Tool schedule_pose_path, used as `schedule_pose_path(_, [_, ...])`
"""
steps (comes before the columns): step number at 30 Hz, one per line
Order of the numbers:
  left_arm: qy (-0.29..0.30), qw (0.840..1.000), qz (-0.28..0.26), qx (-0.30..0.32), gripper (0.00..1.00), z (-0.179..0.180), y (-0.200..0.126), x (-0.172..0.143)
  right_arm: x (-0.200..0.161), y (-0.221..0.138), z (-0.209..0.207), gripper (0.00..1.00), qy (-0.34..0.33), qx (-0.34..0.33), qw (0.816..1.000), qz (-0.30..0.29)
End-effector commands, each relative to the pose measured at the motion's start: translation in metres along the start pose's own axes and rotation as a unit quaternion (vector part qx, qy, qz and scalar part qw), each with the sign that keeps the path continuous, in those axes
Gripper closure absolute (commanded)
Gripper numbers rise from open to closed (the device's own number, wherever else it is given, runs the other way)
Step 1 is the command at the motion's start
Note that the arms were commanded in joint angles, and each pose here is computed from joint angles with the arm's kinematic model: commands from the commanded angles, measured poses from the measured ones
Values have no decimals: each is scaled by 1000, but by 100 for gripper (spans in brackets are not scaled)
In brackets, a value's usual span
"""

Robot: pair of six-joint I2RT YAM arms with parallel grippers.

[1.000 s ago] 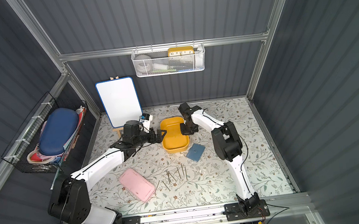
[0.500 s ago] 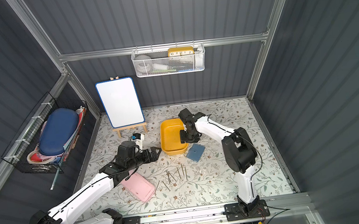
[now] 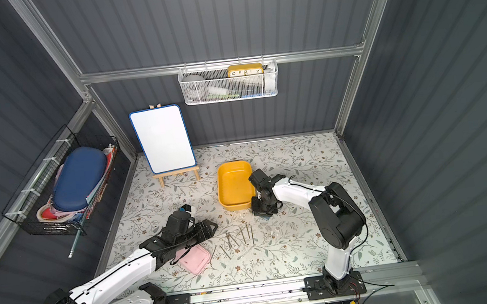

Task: Put the nails on the desktop into the storage box
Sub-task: Move the distractor to the center of the board.

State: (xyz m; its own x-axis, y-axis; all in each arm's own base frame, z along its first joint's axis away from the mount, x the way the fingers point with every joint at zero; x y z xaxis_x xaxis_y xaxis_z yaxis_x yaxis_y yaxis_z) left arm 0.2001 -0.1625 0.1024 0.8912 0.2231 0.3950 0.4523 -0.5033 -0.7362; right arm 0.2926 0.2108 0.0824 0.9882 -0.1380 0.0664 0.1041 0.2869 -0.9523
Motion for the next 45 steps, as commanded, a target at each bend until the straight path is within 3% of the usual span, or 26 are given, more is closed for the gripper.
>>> schedule_pose_path(1, [-46, 998, 31, 26, 28, 15, 6, -16, 9, 8, -24, 71, 33, -51, 998, -15])
schedule_pose_path(5, [-73, 994, 30, 78, 31, 31, 10, -19, 21, 11, -72, 71, 82, -109, 990, -13])
schedule_pose_path(9, [-82, 988, 9, 128, 32, 49, 9, -4, 43, 3, -116, 69, 145, -121, 982, -23])
schedule_pose_path(16, [-90, 973, -100, 189, 31, 96, -27, 77, 93, -27, -171, 63, 237, -105, 964, -58])
schedule_pose_path(21, [-64, 964, -148, 210, 25, 102, -46, 139, 113, -57, -163, 56, 215, -72, 970, -85])
schedule_pose_path(24, [-8, 969, -196, 153, 20, 68, -63, 169, 105, -76, -142, 54, 179, -33, 977, -111])
schedule_pose_path(26, [41, 974, -209, 76, 18, 29, -71, 169, 92, -87, -124, 53, 150, -11, 981, -119])
schedule_pose_path(28, [57, 982, -176, 39, 18, -5, -65, 152, 75, -92, -109, 53, 123, -12, 986, -115])
schedule_pose_path(31, [35, 996, -84, -11, 30, -36, -50, 96, 35, -88, -69, 60, 57, 15, 995, -82])
schedule_pose_path(34, [-14, 998, -61, 16, 28, -28, -59, 59, -24, -83, -16, 62, -56, 51, 996, -43])
schedule_pose_path(37, [-32, 992, -115, 41, 24, -25, -93, 66, -88, -71, 26, 67, -124, 125, 984, 7])
schedule_pose_path(40, [-17, 976, -196, 88, 17, -40, -132, 105, -142, -58, 69, 67, -204, 187, 961, 21])
schedule_pose_path(45, [29, 967, -237, 91, 9, -63, -148, 165, -186, -38, 134, 65, -343, 177, 922, 40])
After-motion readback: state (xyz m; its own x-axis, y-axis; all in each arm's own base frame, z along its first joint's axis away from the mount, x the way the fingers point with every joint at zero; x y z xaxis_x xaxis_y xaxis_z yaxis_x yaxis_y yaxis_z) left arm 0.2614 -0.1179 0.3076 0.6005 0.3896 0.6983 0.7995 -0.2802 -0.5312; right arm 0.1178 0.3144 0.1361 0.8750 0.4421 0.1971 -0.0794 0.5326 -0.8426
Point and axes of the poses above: each gripper's point midway between its finger pads, its own y axis out along the fingers, its own z axis along the line the jaws close on, x = y × z, the point moved 5 cm from there along -y, back along the fingers, and after that the axes turned 2 degrees about y, right-handed, at the moved point
